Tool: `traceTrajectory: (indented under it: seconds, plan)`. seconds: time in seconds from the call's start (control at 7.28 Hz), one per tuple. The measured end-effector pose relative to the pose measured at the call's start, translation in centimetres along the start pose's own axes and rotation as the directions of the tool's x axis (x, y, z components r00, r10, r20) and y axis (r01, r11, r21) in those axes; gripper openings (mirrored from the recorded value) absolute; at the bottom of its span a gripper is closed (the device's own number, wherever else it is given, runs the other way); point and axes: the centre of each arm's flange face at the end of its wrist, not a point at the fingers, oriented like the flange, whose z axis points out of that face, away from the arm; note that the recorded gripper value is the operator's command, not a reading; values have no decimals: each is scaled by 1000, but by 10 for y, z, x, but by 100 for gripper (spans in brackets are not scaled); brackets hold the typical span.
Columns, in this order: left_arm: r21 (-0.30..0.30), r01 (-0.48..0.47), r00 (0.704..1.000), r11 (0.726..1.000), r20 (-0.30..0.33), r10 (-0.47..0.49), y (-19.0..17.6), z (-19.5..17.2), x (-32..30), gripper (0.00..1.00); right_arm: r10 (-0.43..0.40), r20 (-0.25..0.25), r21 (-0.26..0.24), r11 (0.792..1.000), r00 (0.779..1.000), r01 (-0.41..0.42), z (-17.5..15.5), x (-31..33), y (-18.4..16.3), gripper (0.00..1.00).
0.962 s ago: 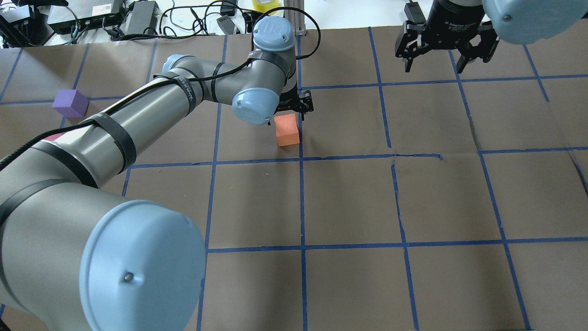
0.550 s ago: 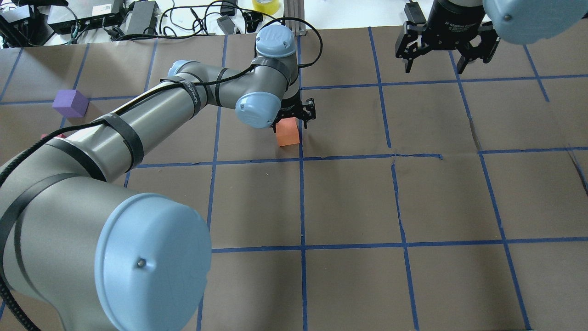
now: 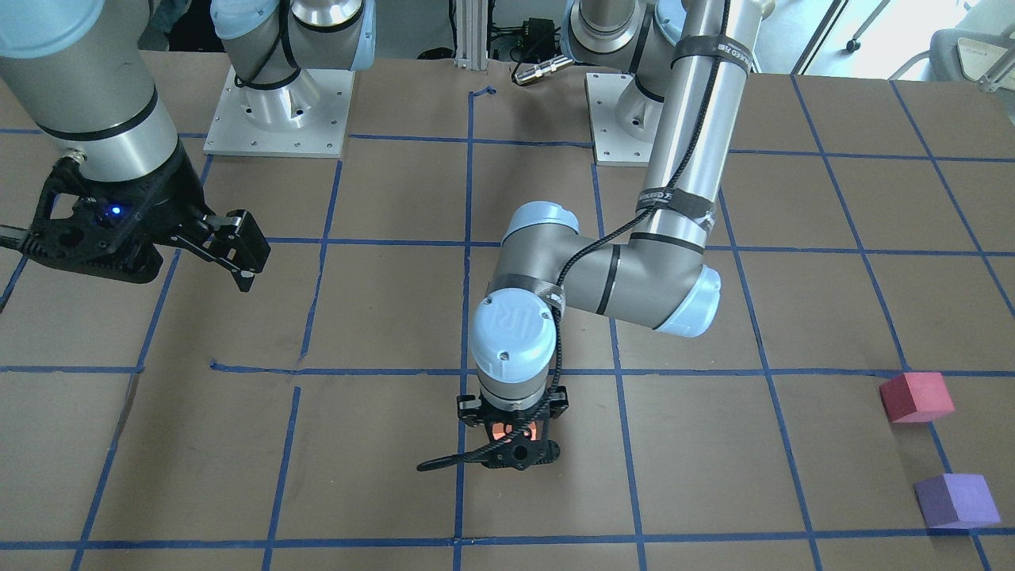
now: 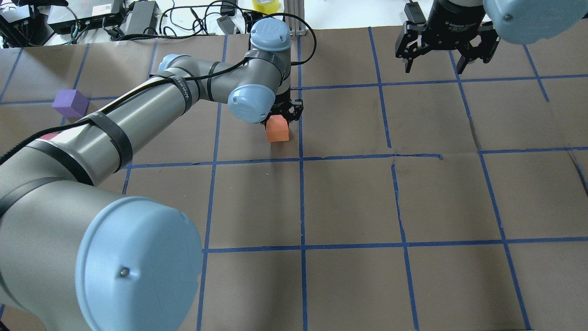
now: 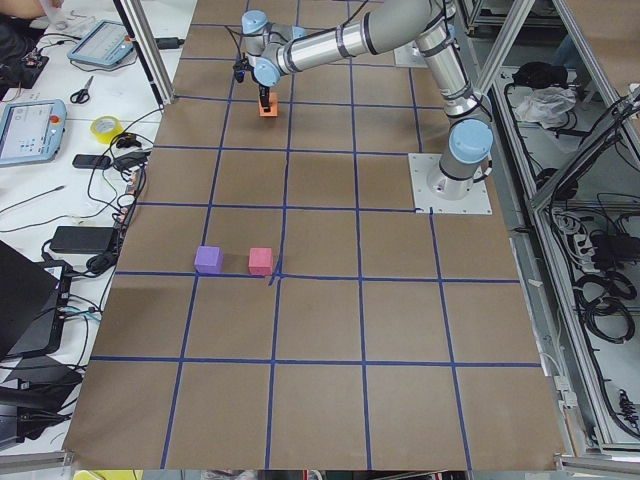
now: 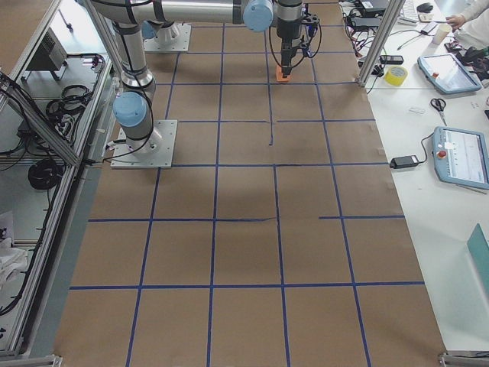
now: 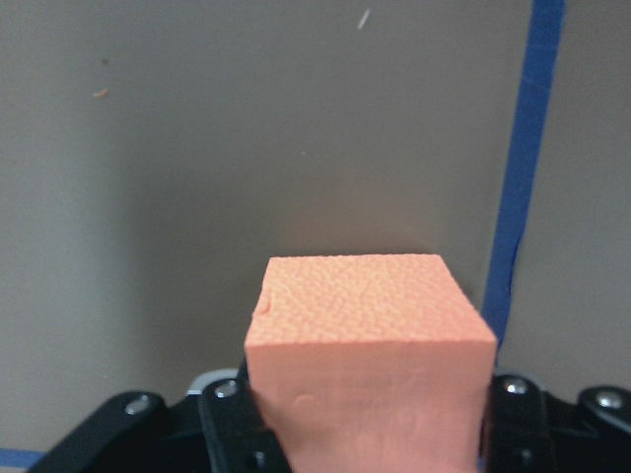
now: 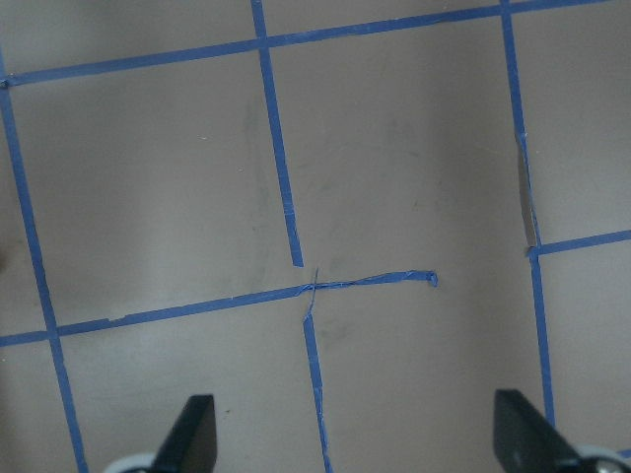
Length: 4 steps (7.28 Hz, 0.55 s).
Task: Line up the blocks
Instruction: 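Carry the orange cube with the left gripper toward the purple and pink cubes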
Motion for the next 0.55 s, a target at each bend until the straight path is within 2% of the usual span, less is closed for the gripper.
traceTrajectory:
  seconds: [0.27,0.41,0.55]
  plan:
    - [-28,106,994,994,5,-106,-46,-32,-110,0,0,0,0,1000,1000,0,0,0,0,100]
    - [-35,88,996,996,22,-87,-62,-52,-169,0,-1,0,-1,1000,1000,1,0,0,0,100]
    - [-31,32,997,999,65,-30,-73,-68,-226,0,-2,-1,0,1000,1000,2,0,0,0,100]
